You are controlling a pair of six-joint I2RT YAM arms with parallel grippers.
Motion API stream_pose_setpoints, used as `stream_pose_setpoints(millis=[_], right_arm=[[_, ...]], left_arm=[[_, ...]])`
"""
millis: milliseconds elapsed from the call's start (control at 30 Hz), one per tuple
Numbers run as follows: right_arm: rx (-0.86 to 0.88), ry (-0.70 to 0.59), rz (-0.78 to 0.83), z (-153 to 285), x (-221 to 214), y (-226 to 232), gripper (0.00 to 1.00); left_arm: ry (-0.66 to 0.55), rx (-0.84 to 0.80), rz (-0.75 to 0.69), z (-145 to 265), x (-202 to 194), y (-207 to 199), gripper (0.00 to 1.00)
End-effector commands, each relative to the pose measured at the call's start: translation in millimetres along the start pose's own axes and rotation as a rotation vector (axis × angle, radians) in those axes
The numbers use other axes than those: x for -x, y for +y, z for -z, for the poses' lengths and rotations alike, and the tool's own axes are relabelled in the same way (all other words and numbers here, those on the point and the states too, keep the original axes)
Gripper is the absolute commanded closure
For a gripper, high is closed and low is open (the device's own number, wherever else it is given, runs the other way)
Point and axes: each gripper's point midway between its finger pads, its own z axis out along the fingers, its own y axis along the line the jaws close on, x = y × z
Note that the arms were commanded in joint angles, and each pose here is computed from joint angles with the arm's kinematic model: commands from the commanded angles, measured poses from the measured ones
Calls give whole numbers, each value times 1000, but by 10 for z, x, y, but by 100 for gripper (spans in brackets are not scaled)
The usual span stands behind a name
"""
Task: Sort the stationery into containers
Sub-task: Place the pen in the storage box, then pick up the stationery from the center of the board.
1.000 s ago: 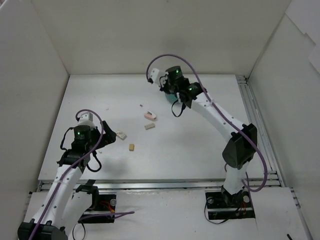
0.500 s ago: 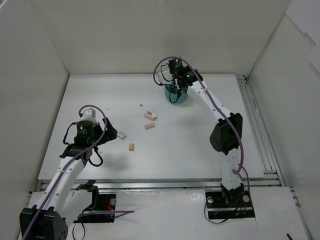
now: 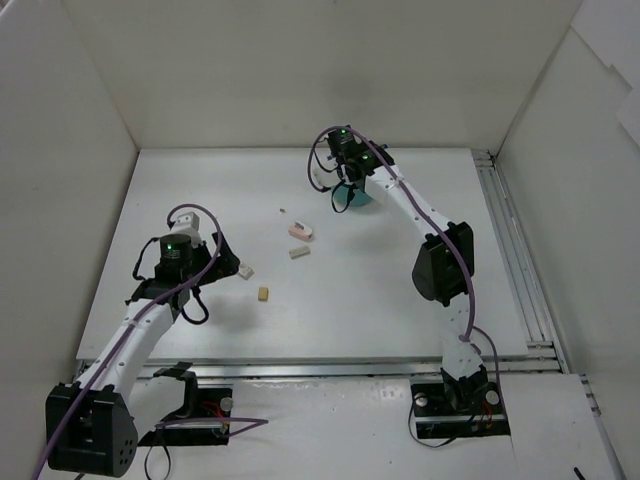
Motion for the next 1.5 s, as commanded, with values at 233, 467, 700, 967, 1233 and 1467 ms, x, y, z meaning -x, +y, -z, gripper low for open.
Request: stream_pose_setpoints(millis=[233,467,700,967,1233,1467], right_arm=[[10,-2,142,-155,91,-26,100],[-28,-39,132,-288,266,-65,91],[-133,-45,33,-100,216,-356,60],[-416,-128,-314,750,52,-1058,34],[-515,-517,-1375,1375,144,-951,2],[-56,-768,-1818,1303,1076,-124,2]], left_arm=[[-82,-49,-40,-17,317,-122,0],[-66,-50,-37,-38,278,-98,0],[-91,-55,-39,76,343,-110,0],[-156,-93,-36,303,395,-182,0],[-161,-106,17,439,319,-197,0],[-155,-110,40,530,256,-199,0]])
